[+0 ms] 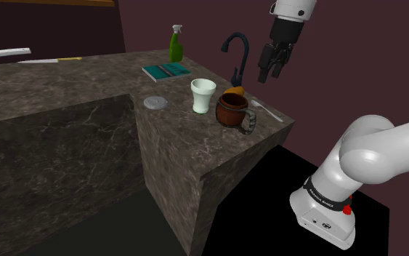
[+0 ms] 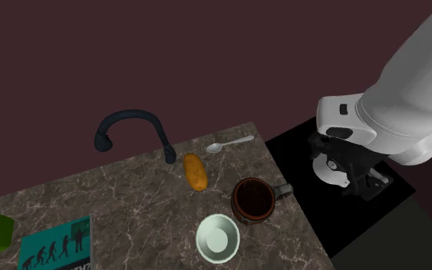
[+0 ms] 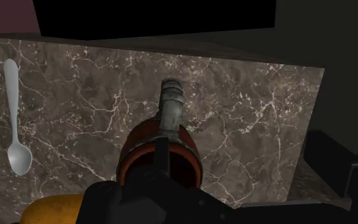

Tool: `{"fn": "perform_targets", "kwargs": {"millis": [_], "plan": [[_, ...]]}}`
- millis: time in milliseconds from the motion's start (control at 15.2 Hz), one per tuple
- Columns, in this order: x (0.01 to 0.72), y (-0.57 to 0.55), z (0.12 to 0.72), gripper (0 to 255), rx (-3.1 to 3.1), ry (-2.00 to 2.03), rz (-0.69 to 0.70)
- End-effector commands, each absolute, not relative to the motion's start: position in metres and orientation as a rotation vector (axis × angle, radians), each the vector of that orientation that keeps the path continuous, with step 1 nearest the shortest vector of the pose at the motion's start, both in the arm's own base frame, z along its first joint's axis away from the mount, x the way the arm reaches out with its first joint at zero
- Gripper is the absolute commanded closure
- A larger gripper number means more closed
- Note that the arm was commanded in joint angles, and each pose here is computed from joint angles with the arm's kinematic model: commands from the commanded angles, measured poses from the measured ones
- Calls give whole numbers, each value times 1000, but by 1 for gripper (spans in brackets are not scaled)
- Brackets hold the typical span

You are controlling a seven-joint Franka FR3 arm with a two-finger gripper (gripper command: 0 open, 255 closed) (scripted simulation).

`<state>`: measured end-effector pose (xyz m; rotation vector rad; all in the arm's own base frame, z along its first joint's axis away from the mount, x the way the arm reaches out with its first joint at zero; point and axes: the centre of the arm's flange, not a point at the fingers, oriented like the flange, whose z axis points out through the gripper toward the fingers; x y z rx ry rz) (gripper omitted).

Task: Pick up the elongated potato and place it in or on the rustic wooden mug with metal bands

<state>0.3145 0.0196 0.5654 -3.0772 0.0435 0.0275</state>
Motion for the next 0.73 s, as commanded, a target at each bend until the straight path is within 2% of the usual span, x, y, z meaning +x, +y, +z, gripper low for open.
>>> {"fn": "perform_targets", "kwargs": {"millis": [0,660], "plan": [[315,20,565,0,-3077,44,27],[345,-91,506,0,-3027,-622,55]]}}
